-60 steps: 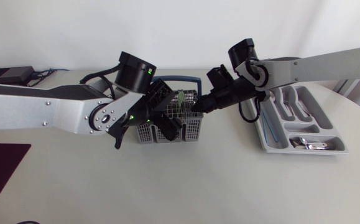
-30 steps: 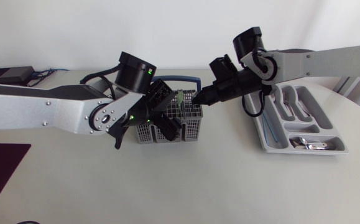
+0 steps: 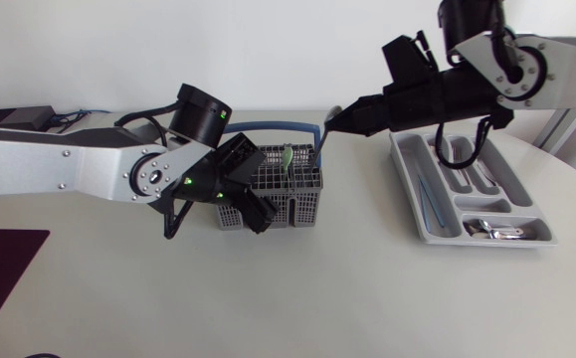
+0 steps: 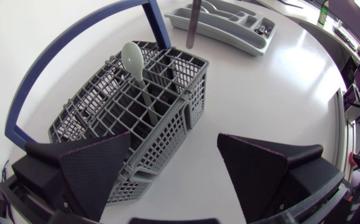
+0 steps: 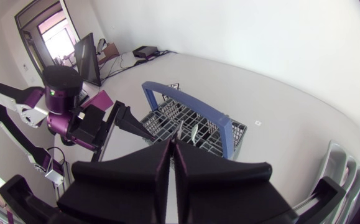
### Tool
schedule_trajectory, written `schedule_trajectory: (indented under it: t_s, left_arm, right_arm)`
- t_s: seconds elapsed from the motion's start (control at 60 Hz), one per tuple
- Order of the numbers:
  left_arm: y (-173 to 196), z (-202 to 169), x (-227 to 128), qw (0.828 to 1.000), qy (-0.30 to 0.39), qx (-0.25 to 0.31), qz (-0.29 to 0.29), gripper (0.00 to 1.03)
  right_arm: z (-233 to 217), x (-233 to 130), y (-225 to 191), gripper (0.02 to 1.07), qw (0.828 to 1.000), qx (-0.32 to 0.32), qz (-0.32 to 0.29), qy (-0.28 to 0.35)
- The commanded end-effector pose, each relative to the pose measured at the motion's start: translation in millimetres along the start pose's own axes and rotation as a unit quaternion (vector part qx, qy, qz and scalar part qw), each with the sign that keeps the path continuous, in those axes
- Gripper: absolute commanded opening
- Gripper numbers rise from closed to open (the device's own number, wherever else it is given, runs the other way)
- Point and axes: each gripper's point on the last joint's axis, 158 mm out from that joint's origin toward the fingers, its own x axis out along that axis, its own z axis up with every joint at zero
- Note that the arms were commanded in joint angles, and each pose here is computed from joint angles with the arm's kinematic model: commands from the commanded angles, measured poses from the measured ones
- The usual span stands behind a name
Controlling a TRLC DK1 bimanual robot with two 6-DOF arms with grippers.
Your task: Transfer all utensils from the basket to the drawer tray.
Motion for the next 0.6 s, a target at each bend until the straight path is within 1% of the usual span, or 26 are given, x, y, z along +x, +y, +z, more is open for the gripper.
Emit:
schedule_trajectory:
  t_s: [0.0, 0.167, 0.25, 0.4, 0.467, 0.583]
  left_arm:
    - [5.3, 14.4, -12.7, 1.000, -0.021, -0.010, 0.006, 0.98]
    - [10.1, 12.7, -16.3, 0.999, -0.025, -0.016, 0.012, 0.98]
    - [12.9, 10.9, -17.5, 0.999, -0.024, -0.020, 0.014, 0.98]
    - [14.6, 6.0, -18.3, 0.999, -0.021, -0.024, 0.016, 0.98]
    - [14.8, 4.4, -18.0, 0.999, -0.020, -0.024, 0.016, 0.98]
    - [13.2, 5.0, -17.8, 0.999, -0.020, -0.024, 0.014, 0.98]
  right_arm:
    - [-4.8, -17.9, 0.0, 0.08, 1.000, 0.024, -0.002, -0.005]
    - [3.3, -64.5, -5.8, 0.08, 0.998, 0.036, -0.016, -0.041]
    - [-4.8, -86.7, -21.5, 0.08, 0.997, 0.034, -0.049, -0.043]
    - [-49.1, -110.9, -62.4, 0.08, 0.991, 0.034, -0.127, 0.013]
    - [-71.2, -122.2, -83.5, 0.08, 0.984, 0.026, -0.171, 0.037]
    - [-113.4, -137.9, -119.3, 0.08, 0.967, 0.013, -0.238, 0.093]
